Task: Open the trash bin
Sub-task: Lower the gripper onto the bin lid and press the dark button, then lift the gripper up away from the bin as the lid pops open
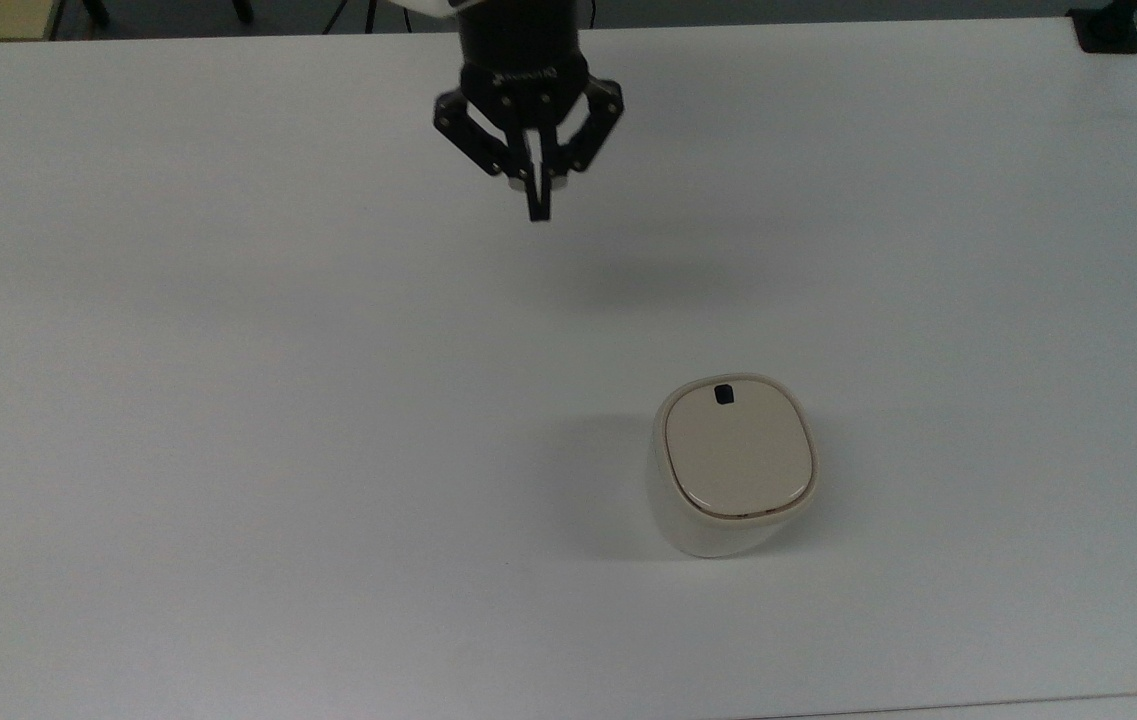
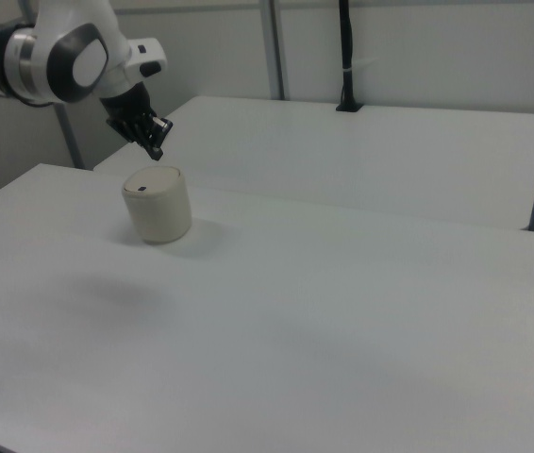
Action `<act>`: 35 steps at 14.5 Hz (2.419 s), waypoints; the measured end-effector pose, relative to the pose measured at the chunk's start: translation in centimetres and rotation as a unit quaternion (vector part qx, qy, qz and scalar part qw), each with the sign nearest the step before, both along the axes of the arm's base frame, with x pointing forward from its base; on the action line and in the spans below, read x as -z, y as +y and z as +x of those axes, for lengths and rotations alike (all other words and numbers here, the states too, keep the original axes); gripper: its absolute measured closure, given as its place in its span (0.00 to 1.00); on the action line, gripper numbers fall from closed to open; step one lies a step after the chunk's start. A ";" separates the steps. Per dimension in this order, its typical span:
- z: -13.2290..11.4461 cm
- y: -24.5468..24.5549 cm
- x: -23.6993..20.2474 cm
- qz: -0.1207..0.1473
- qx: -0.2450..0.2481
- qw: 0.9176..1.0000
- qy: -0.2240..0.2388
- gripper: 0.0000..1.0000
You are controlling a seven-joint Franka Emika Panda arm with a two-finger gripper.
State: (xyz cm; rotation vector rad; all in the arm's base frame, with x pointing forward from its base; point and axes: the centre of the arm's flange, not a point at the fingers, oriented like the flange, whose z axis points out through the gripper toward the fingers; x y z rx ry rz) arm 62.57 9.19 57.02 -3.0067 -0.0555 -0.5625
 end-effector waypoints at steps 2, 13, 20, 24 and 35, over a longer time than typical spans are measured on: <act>1.4 2.6 2.3 0.018 0.035 0.999 -0.015 0.99; 4.8 12.5 12.2 0.089 0.151 0.982 -0.072 0.99; 5.9 14.7 14.9 0.073 0.155 0.982 -0.082 0.99; 5.9 15.2 14.8 0.065 0.147 0.983 -0.089 0.99; 0.8 4.9 -0.9 0.032 0.242 0.970 0.016 0.28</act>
